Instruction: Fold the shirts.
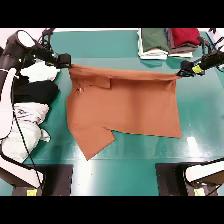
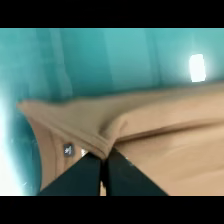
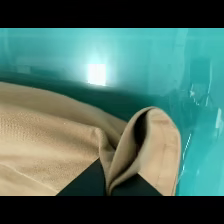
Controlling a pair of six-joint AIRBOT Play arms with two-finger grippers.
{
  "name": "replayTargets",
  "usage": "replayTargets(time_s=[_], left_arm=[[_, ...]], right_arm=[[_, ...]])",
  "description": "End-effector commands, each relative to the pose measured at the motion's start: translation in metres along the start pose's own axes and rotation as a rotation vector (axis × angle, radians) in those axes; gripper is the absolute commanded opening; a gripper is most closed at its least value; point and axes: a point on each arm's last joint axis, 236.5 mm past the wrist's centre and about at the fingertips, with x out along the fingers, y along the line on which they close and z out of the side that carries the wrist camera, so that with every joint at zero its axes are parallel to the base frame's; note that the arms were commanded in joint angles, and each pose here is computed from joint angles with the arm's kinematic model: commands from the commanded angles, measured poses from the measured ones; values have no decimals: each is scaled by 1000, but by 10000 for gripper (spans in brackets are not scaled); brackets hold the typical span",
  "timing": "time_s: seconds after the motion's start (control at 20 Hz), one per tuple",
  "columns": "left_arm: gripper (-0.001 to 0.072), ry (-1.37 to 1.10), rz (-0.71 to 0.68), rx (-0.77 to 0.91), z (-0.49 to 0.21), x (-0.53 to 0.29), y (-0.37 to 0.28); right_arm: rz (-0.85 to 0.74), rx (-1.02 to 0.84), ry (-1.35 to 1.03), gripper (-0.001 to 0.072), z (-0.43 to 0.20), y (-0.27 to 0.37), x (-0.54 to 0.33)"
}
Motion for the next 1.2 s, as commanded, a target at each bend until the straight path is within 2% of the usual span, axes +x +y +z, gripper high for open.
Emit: replayTargets(time_s=[0.0,0.15,0.2,0.25,0.3,0.55,0.65,0.75,0.95,1.15], left_arm=[[22,90,0,7,-32,23,11],[23,171,6,-39,-70,49,23],[88,187,9,-52,-79,55,26],[391,195,11,-65,-83,57,27],[534,199,13,-84,-84,57,27],[533,249,48,-112,-99,-4,36],[534,284,123,-126,-134,-24,43],[534,343,131,-159,-186,-33,39],[534,439,93,-270,-291,-30,24],[534,455,-58,-370,-333,-13,-10]], right_arm=[[14,7,33,15,-10,1,13],[11,45,70,21,-34,-6,32],[11,57,80,196,-41,-9,38],[13,65,91,416,-46,-10,42],[14,67,102,450,-49,-10,43],[11,27,83,450,-65,-9,-3],[2,44,68,450,-87,-13,-23],[-7,61,56,450,-110,-16,-36],[-15,104,36,450,-140,-20,-50],[-5,111,49,450,-150,-17,-51]])
